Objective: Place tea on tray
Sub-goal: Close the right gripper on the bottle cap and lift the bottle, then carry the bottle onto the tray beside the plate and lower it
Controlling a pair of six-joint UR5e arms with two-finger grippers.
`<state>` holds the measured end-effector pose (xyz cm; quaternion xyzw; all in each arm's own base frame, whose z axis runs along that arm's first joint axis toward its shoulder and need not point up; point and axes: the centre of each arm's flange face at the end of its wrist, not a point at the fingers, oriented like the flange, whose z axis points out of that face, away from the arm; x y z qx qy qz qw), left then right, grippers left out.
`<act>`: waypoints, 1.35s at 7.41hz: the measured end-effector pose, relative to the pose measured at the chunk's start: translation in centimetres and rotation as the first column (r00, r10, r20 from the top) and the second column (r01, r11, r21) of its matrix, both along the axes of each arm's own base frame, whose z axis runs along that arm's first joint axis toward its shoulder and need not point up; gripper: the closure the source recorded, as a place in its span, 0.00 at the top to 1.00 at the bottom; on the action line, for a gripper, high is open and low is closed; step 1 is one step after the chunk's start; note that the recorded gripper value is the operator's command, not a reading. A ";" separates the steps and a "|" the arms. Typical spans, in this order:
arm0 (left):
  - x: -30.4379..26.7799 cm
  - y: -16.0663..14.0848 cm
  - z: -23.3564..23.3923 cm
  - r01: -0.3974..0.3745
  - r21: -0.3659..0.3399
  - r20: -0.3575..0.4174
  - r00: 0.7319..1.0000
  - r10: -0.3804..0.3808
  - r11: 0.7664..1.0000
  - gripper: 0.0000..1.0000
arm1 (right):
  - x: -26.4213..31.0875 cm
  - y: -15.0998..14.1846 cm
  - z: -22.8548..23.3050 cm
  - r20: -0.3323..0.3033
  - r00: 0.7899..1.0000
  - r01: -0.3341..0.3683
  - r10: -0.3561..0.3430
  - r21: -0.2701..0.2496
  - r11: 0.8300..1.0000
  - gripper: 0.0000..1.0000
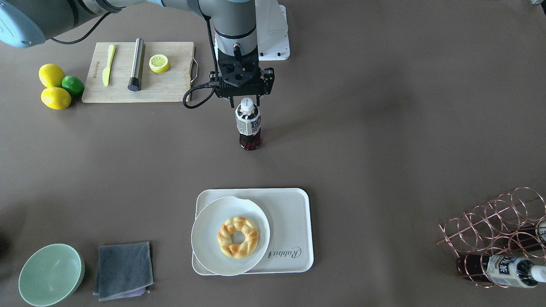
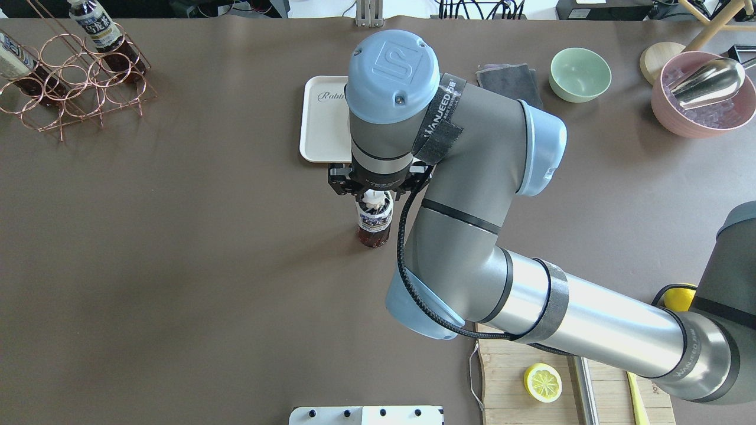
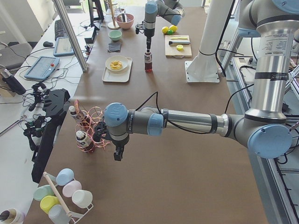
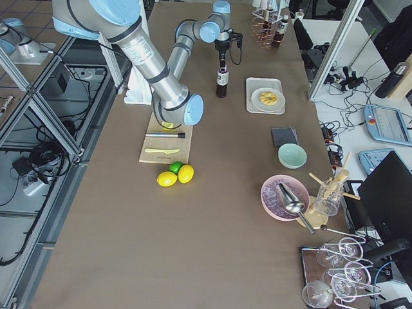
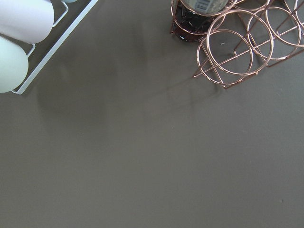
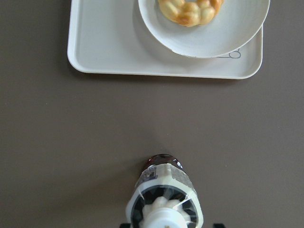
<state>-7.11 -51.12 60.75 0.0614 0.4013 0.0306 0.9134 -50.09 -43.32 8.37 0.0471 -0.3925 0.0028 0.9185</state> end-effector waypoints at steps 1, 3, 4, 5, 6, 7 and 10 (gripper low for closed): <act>0.1 0.0 0.0 -0.002 -0.001 0.000 1.000 0.002 1.000 0.98 | 0.0 0.0 0.1 -0.005 1.000 -0.003 0.003 0.002 1.000 0.00; 0.4 -0.3 0.1 -0.007 -0.003 0.000 1.000 0.007 1.000 0.98 | 0.0 -0.1 0.0 -0.009 1.000 -0.006 0.006 0.004 1.000 0.00; 0.4 -0.7 0.2 -0.008 -0.005 0.000 1.000 0.008 1.000 0.98 | 0.5 -0.4 -0.6 -0.013 1.000 -0.013 0.013 0.000 1.000 0.00; 0.5 -0.9 0.2 -0.010 -0.005 0.000 1.000 0.010 1.000 0.98 | 1.6 -1.1 -2.4 -0.017 1.000 -0.026 0.026 -0.007 1.000 0.00; 0.6 -1.1 0.2 -0.011 -0.005 0.000 1.000 0.011 1.000 0.98 | 3.2 -1.9 -4.7 -0.016 0.999 -0.034 0.034 -0.021 0.999 0.00; 0.6 -1.2 0.2 -0.012 -0.005 0.000 1.000 0.012 1.000 0.98 | 4.5 -2.8 -6.3 -0.006 0.999 -0.038 0.038 -0.036 0.999 0.00; 0.6 -1.5 0.4 -0.012 -0.009 0.000 1.000 0.012 1.000 0.98 | 2.5 -9.8 -12.5 -0.048 0.998 -0.044 0.040 -0.086 0.995 0.00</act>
